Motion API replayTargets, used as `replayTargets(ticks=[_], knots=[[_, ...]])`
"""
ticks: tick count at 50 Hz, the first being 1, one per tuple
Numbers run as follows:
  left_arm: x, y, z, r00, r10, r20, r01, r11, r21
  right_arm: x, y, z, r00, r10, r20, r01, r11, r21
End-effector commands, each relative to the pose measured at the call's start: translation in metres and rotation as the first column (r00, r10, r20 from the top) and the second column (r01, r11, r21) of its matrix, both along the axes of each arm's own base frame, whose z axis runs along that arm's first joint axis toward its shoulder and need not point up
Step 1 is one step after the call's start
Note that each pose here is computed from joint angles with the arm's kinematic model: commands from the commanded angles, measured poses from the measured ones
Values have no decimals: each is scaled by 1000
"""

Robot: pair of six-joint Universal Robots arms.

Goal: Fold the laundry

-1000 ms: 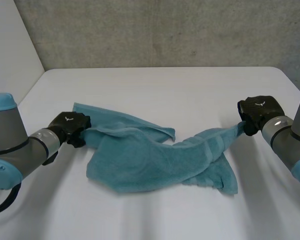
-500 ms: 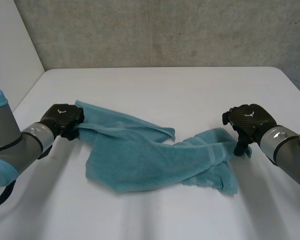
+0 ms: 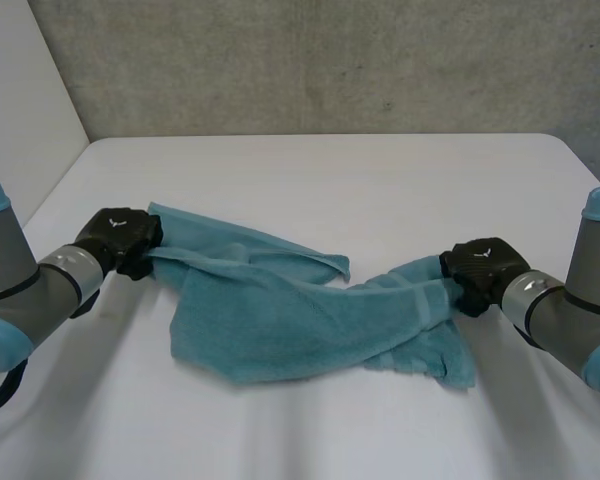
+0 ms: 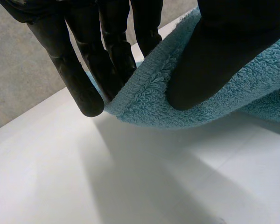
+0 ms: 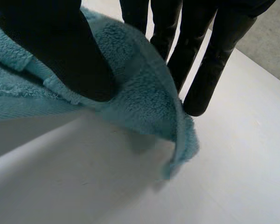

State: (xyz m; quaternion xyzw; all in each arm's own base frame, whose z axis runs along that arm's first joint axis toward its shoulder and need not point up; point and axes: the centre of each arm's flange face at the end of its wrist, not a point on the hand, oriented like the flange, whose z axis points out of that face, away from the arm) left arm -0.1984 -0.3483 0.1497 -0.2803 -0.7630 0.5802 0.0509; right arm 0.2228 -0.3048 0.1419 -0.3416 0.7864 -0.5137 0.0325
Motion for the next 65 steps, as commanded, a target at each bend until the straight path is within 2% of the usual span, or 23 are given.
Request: replayTargets(ticks=[1, 7, 8, 13, 18, 22, 24, 27, 32, 37, 41, 45, 46, 49, 50, 51, 54, 55, 58, 59, 62, 64, 65], knots=[[4, 2, 19, 999, 32, 6, -31, 999, -36, 0, -7, 14, 1000, -14, 11, 14, 999, -41], [6, 21, 86, 999, 45, -10, -46, 986, -162, -2, -3, 77, 998, -23, 62, 34, 983, -178], [8, 32, 117, 999, 47, -23, -51, 971, -235, -9, 6, 143, 994, -26, 107, 59, 948, -312], [18, 64, 202, 996, 60, -69, -85, 880, -468, -18, 26, 216, 995, -21, 94, 58, 909, -414], [24, 84, 240, 994, 65, -88, -103, 829, -549, -28, 37, 248, 999, -40, 35, 52, 890, -454], [27, 86, 237, 994, 79, -75, -106, 850, -517, -28, 42, 252, 999, -42, -9, 33, 887, -461], [28, 84, 231, 994, 83, -68, -106, 865, -490, -23, 47, 243, 995, -24, -95, -21, 896, -443], [27, 64, 192, 995, 91, -28, -95, 930, -354, -6, 47, 216, 985, 26, -173, -89, 924, -371], [25, 35, 130, 995, 92, 50, -82, 980, -179, 15, 34, 171, 965, 71, -252, -137, 958, -254], [23, 9, 87, 988, 67, 137, -54, 994, -96, 31, -1, 125, 953, 56, -299, -117, 975, -188], [22, -35, 76, 976, 108, 191, -76, 983, -168, 42, -43, 117, 963, -14, -269, -69, 953, -296], [19, -70, 114, 974, 177, 141, -107, 910, -401, 48, -80, 165, 978, -152, -140, 51, 834, -550], [15, -80, 141, 976, 193, 98, -113, 841, -530, 48, -90, 197, 979, -197, -42, 121, 740, -662], [7, -81, 188, 980, 199, 24, -124, 696, -708, 47, -95, 255, 965, -212, 157, 249, 536, -806], [7, -74, 222, 978, 207, -35, -152, 584, -798, 46, -95, 264, 959, -205, 194, 273, 498, -823], [8, -70, 239, 975, 212, -66, -171, 527, -833, 46, -94, 271, 955, -195, 222, 290, 469, -834], [8, -50, 276, 968, 184, -168, -228, 382, -896, 43, -78, 299, 942, -154, 299, 336, 389, -858], [8, -46, 279, 967, 170, -188, -239, 371, -897, 43, -73, 302, 942, -145, 303, 335, 387, -859], [9, -41, 281, 966, 145, -214, -253, 374, -892, 40, -61, 299, 948, -137, 287, 318, 408, -856], [12, -39, 275, 964, 133, -229, -264, 407, -875, 39, -57, 290, 956, -133, 262, 294, 441, -848], [15, -36, 240, 966, 141, -216, -258, 555, -791, 41, -52, 265, 970, -121, 209, 241, 513, -824], [17, -36, 217, 968, 158, -194, -250, 630, -735, 42, -50, 230, 983, -113, 145, 184, 602, -777], [18, -34, 192, 971, 169, -166, -237, 699, -675, 42, -46, 205, 988, -109, 105, 151, 661, -735]])
